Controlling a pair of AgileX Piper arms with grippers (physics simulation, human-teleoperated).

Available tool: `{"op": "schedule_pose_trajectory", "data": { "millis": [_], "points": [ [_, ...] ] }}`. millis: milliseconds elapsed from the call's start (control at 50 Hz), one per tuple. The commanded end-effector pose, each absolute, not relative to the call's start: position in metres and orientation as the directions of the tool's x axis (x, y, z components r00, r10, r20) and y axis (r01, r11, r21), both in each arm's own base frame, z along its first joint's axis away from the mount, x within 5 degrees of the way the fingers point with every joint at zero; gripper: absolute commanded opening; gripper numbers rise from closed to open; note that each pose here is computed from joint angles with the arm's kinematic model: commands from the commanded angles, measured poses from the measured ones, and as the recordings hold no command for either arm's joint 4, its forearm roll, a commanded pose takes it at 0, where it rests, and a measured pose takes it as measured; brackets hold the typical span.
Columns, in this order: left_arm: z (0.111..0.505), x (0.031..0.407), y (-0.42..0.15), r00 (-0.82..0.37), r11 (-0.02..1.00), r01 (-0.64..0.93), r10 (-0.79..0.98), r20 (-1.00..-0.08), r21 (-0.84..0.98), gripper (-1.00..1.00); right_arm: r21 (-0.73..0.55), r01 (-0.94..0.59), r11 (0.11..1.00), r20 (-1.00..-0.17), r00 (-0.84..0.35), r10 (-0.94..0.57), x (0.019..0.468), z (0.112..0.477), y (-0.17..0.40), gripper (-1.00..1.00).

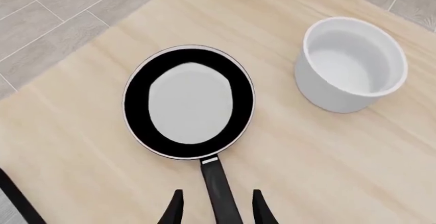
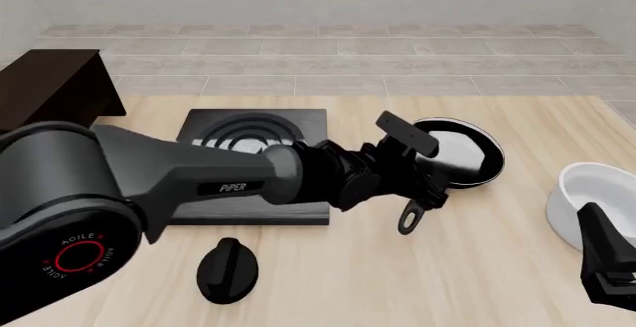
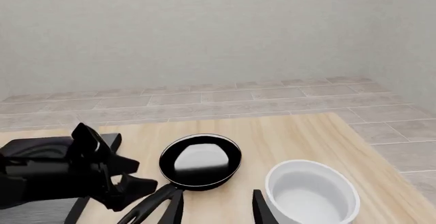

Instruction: Put the frying pan on top of the cabinet.

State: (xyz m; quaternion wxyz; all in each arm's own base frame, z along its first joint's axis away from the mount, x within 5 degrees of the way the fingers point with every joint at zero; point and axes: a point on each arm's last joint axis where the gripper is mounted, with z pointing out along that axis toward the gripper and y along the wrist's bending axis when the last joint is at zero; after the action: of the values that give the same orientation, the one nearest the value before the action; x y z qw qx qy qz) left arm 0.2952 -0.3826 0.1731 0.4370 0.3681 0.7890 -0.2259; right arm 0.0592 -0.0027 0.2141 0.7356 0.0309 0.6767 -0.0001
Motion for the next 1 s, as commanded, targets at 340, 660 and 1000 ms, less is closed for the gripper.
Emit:
{"op": "schedule_pose_trajectory", "data": {
  "millis": [340, 660, 1000],
  "points": [
    [0.161, 0.293, -0.39, -0.357, 0.62, 0.783, 0.396, -0.846, -0.04, 1.0, 0.051, 0.044, 0.998, -0.995, 0.085, 0.047, 0.058, 0.214, -0.003, 1.0],
    [0.149, 0.294, -0.393, -0.372, 0.623, 0.781, 0.404, -0.836, -0.046, 1.0, 0.056, 0.043, 0.997, -0.995, 0.084, 0.053, 0.059, 0.214, -0.003, 1.0],
    [0.138, 0.297, -0.393, -0.381, 0.627, 0.777, 0.41, -0.829, -0.047, 1.0, 0.059, 0.044, 0.997, -0.995, 0.083, 0.056, 0.06, 0.214, -0.003, 1.0]
  ]
}}
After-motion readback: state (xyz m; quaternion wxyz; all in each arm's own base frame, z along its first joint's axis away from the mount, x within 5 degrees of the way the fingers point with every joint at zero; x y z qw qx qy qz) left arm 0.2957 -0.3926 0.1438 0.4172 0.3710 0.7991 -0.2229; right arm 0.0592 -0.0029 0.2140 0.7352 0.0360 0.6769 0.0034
